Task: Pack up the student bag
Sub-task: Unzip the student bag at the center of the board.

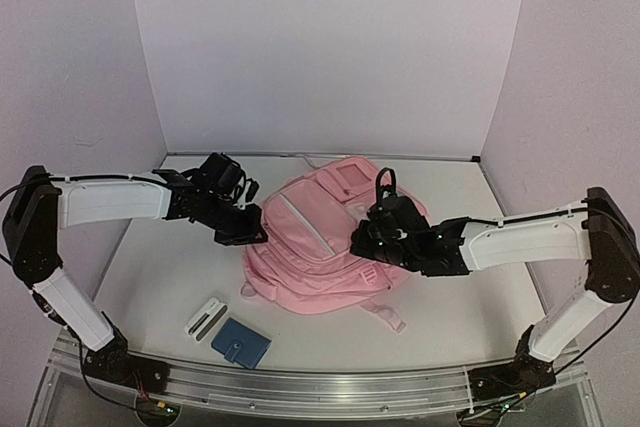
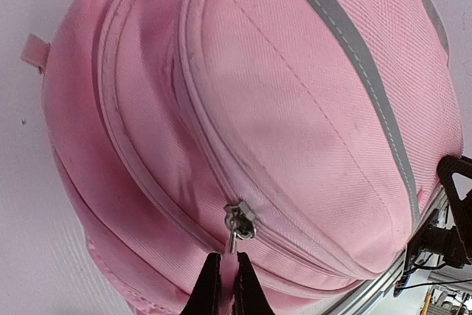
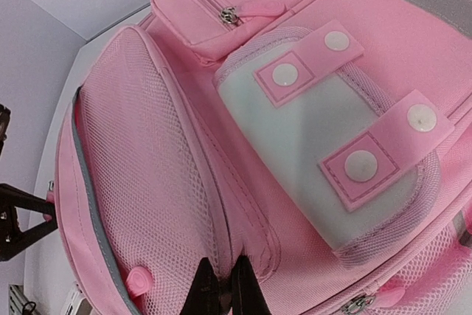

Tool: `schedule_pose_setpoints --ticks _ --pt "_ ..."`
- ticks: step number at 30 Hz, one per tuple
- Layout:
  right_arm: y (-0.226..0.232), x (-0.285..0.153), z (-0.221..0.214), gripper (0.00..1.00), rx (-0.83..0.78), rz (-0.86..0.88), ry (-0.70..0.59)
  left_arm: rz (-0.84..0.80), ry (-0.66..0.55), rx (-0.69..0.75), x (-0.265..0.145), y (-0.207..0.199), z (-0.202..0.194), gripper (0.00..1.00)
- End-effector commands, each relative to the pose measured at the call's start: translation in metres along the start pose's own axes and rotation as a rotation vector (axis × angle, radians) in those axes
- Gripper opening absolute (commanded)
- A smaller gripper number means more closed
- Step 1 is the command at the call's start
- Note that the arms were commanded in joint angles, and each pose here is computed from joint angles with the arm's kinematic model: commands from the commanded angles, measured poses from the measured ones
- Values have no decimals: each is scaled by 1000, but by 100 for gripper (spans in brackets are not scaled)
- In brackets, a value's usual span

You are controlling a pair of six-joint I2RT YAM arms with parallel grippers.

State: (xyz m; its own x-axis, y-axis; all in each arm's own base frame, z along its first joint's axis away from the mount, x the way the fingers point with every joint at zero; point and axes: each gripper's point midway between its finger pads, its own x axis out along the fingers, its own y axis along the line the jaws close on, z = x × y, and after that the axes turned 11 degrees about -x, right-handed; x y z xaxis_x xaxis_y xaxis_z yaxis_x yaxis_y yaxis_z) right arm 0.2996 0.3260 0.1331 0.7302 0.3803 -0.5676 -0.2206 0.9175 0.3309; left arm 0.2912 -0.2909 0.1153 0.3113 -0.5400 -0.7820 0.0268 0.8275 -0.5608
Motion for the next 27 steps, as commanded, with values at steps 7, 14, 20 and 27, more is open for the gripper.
schedule_pose_setpoints --ticks 7,14,20,27 --pt "8 -27 54 36 -399 -44 -126 -76 37 139 -9 -2 10 0" --pt "86 -38 32 67 -658 13 -113 -151 44 184 -25 -16 5 0" --pt "140 -16 3 73 -757 95 -77 -164 48 187 -30 -20 4 0" --pt "139 21 -11 68 -809 -18 -53 -173 40 189 -33 -24 6 0"
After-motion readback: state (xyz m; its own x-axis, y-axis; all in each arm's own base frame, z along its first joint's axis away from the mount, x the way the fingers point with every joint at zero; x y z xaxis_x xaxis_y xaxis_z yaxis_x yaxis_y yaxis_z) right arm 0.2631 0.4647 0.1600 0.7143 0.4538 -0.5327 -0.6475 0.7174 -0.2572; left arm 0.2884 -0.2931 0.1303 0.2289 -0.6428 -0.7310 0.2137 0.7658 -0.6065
